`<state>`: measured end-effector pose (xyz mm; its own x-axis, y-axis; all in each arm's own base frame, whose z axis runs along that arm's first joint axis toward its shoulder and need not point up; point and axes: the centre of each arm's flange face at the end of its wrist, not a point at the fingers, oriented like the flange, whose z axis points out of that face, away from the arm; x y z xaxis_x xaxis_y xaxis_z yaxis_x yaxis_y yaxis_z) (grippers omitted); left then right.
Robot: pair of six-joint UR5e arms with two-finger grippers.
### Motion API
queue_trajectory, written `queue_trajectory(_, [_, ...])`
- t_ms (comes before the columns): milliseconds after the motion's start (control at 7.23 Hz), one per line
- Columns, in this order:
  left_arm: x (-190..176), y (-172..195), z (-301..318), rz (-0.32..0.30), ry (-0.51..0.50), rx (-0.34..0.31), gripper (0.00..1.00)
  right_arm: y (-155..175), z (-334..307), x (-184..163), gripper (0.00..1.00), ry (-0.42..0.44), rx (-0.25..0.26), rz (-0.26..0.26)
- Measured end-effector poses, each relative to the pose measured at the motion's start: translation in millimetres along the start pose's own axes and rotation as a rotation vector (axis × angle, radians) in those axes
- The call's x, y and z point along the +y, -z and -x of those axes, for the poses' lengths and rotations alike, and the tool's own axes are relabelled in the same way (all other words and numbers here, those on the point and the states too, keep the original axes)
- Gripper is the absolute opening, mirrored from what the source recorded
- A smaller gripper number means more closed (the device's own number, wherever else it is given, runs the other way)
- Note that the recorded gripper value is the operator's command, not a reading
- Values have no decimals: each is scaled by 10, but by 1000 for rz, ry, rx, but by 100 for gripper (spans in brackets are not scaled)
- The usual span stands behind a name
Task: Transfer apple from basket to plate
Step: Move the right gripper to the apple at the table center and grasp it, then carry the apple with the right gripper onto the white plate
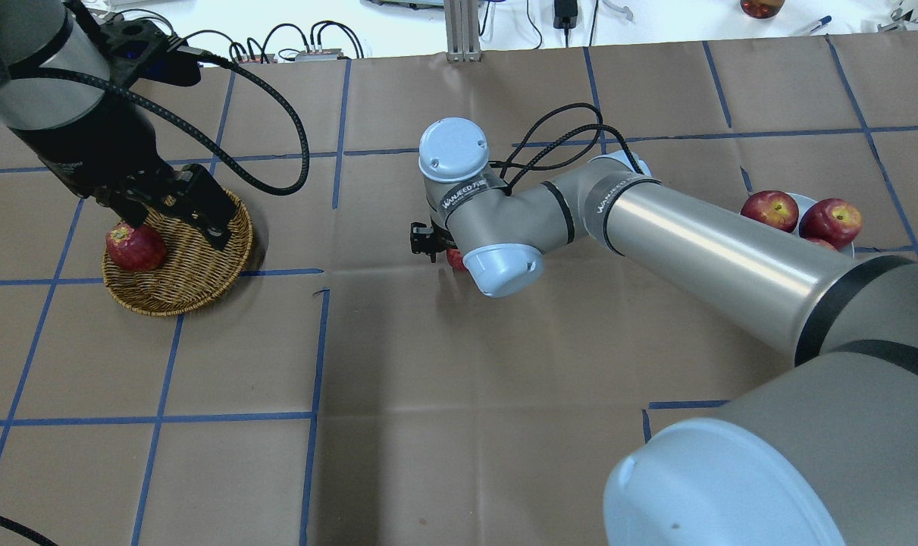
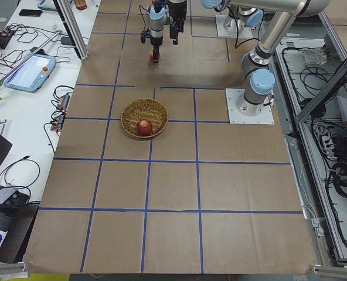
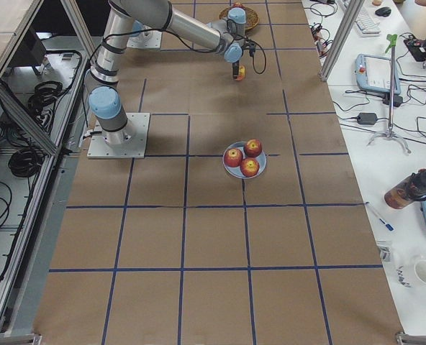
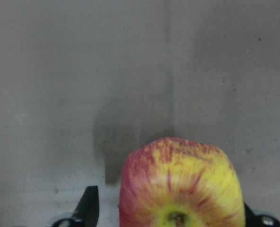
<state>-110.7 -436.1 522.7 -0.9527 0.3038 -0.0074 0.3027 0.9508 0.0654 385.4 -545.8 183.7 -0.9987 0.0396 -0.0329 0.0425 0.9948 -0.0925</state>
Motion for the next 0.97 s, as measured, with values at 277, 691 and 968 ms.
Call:
queue_trajectory(277, [-10,-8,20,4,0,-17,99,71,-39,-58,46,-5,-7,-15])
queue_trajectory(691, [-45,-14,39,6,0,-24,99,754,-617,-310,46,-5,1,-15])
queue_trajectory(968, [-26,47,42,-7,2,-28,99,1404,-1777,-494,46,42,24,32])
